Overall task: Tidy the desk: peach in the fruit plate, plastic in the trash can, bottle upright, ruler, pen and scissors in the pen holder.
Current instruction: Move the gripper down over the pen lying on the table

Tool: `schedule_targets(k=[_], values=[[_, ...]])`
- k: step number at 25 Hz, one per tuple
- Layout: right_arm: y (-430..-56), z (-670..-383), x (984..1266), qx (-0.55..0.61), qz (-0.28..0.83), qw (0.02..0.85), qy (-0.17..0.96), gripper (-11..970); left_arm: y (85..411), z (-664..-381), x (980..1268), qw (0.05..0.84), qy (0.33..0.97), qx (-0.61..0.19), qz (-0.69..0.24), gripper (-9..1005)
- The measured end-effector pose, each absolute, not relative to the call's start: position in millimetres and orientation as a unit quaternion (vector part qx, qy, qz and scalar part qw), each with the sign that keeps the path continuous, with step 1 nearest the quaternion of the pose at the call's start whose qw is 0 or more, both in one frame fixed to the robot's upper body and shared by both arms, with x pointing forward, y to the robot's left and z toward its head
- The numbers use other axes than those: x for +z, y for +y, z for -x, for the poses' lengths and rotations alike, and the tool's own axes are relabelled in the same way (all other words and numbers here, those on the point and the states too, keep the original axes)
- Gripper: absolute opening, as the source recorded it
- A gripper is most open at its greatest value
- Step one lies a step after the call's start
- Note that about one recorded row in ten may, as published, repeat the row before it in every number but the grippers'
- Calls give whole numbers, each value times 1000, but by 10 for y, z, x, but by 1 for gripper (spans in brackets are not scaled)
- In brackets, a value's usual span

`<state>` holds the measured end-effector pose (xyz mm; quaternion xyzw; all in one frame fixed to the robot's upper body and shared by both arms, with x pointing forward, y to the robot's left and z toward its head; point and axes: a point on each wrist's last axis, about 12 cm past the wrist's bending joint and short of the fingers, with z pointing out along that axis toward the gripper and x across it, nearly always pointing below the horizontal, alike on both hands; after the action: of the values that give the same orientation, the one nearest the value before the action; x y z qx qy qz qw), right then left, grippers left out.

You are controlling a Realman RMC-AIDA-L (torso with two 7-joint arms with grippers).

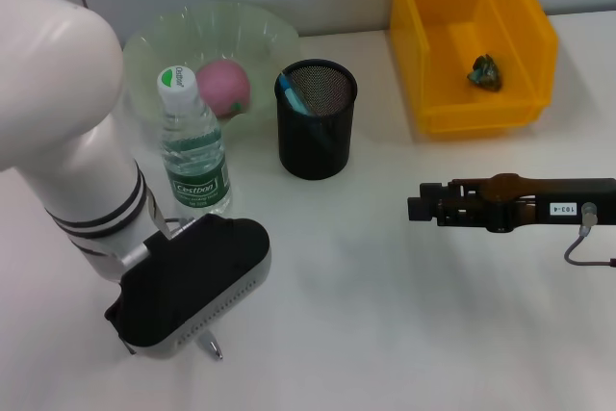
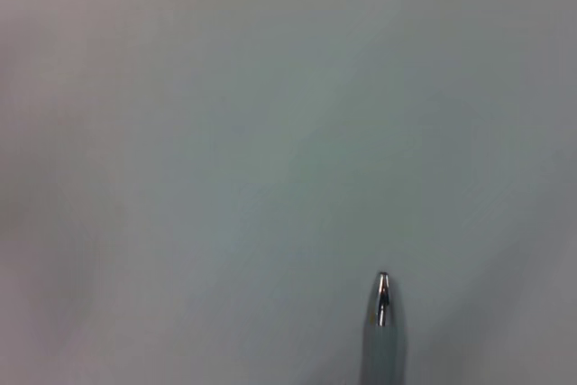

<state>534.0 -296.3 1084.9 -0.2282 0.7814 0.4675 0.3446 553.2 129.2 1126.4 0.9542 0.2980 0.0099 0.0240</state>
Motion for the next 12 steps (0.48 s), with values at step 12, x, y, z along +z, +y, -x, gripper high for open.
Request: schedule_targets(k=[12], values=[[-2962, -5347, 10856, 467, 230, 345, 781, 573, 1286, -5535, 11275, 21, 302, 19, -953, 696]])
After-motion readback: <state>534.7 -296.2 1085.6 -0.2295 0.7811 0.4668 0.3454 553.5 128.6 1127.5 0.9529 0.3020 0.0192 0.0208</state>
